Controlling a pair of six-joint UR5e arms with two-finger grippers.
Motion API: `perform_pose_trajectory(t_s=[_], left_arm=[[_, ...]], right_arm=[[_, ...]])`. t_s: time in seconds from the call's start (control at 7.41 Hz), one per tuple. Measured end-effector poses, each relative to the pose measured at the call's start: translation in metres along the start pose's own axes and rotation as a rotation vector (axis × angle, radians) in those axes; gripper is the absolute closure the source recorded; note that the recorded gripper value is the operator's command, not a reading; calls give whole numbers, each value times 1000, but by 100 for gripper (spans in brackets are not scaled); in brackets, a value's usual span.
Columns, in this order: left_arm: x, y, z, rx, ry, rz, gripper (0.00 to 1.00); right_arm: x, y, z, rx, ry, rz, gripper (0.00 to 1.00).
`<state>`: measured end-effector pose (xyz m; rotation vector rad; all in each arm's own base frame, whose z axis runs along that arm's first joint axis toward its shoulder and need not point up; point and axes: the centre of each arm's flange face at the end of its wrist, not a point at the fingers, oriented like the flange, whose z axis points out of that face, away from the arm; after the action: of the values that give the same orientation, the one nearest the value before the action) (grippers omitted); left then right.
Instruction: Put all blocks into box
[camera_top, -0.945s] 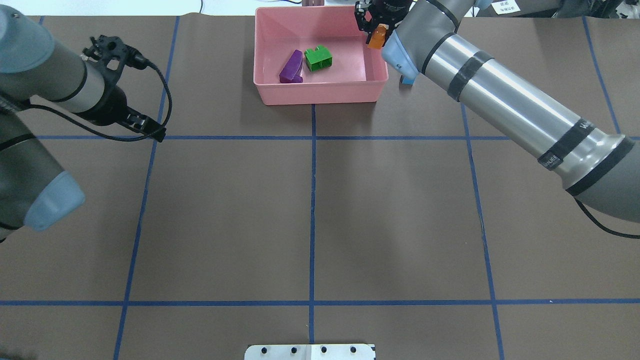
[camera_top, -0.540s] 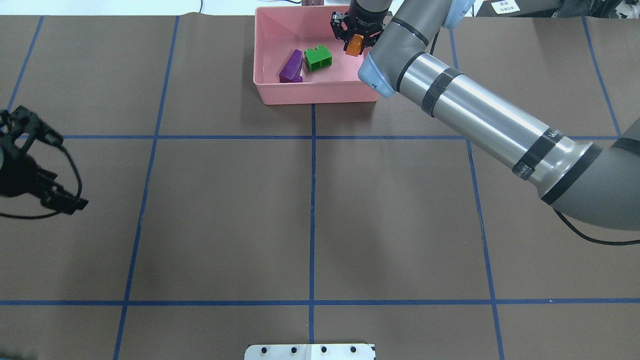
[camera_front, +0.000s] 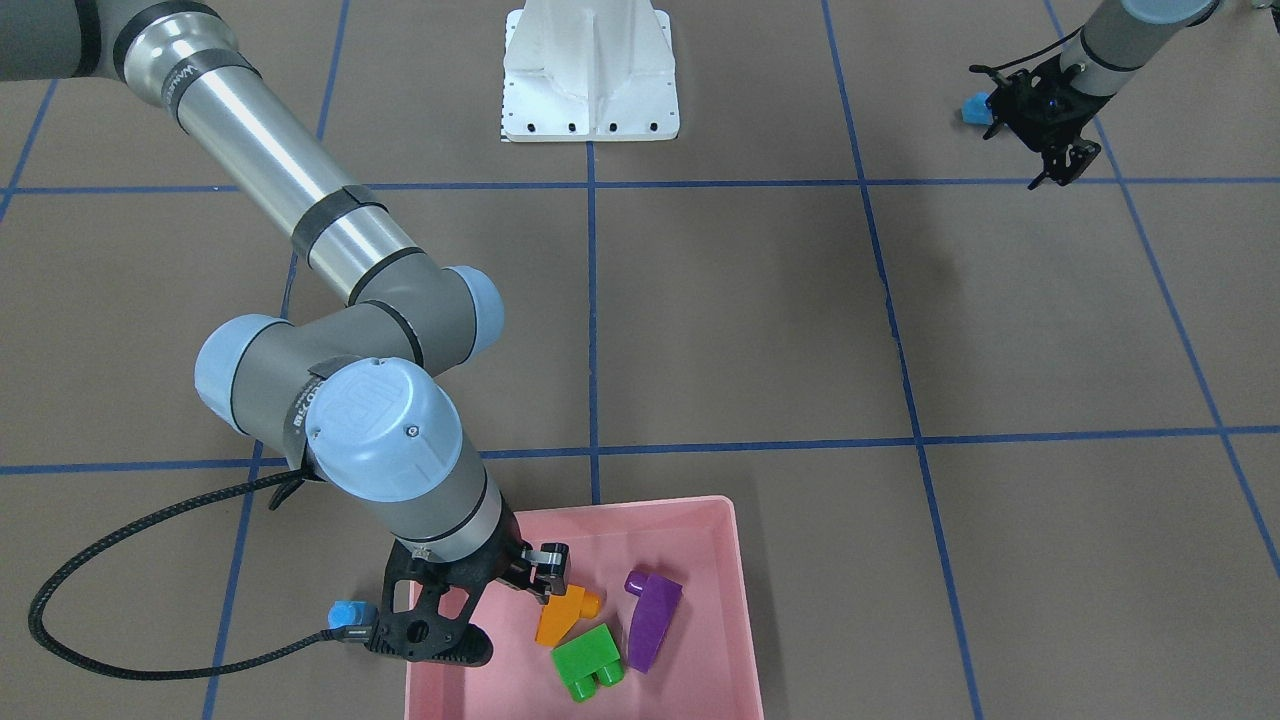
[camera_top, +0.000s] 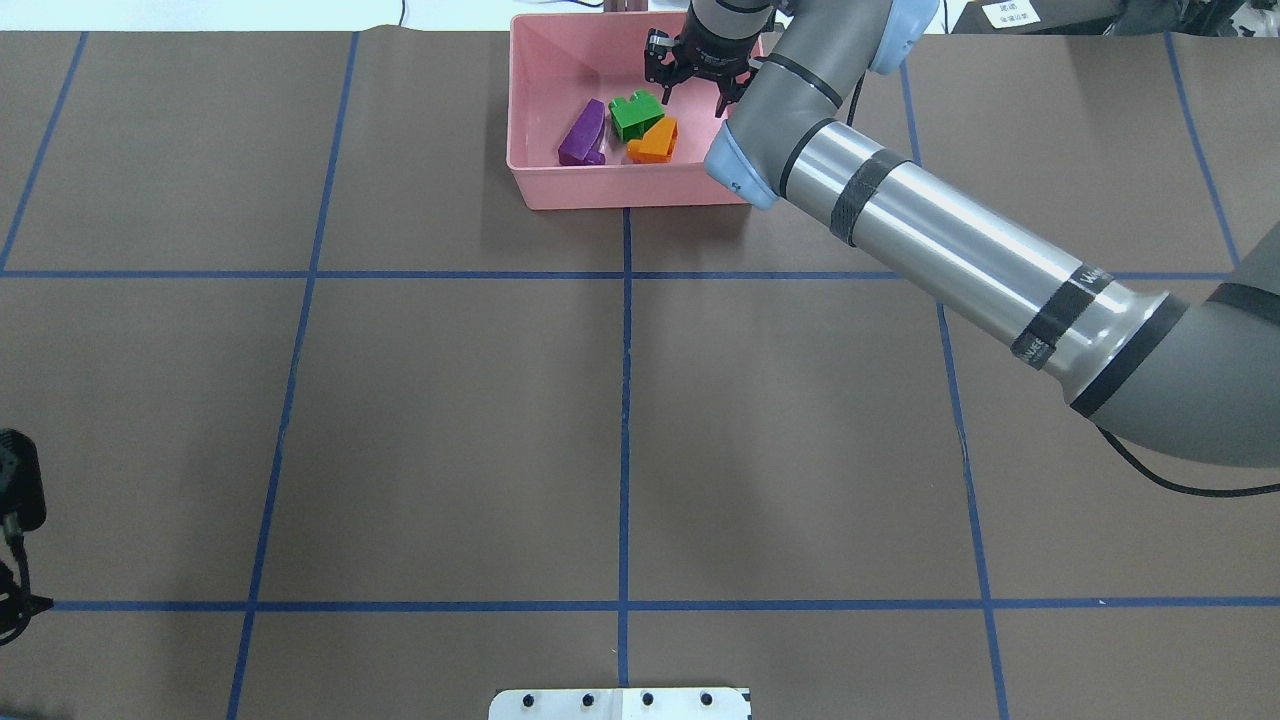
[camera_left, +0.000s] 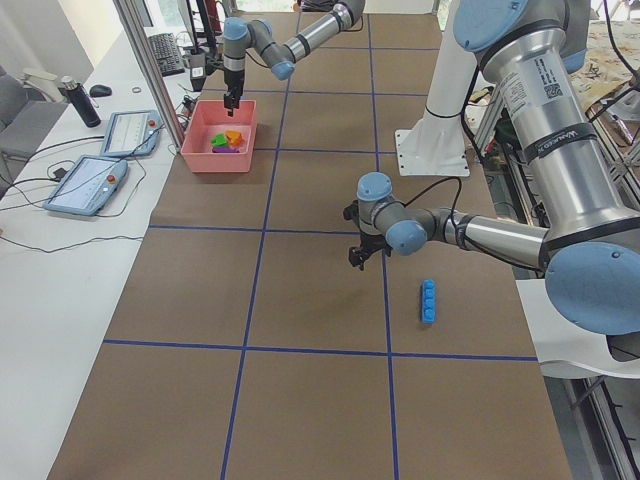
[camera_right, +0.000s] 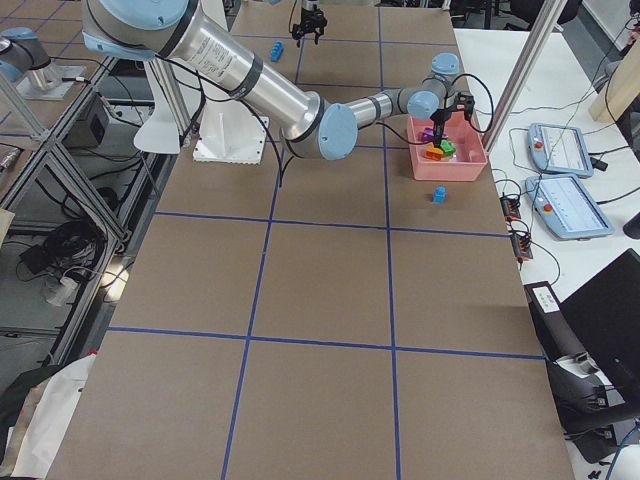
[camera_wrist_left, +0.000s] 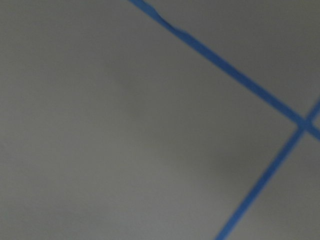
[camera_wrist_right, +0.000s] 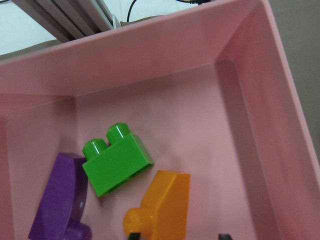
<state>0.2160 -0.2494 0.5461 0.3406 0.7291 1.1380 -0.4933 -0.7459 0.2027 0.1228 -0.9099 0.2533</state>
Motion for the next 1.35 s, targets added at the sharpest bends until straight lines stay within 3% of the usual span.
perform_pose_trajectory(t_s=[0.27, 0.54, 1.08, 1.35], left_arm=[[36, 43, 18, -51, -55, 203, 5], [62, 63, 30, -96, -56, 303, 5], [111, 69, 66, -155, -72, 375, 7], [115, 74, 74, -167, -88, 388, 15]], right_arm=[[7, -12, -10, 12, -4, 4, 0], [19, -30, -21, 31, -2, 10, 0], [65, -54, -20, 48, 36, -35, 0], [88, -54, -6, 46, 64, -42, 0]])
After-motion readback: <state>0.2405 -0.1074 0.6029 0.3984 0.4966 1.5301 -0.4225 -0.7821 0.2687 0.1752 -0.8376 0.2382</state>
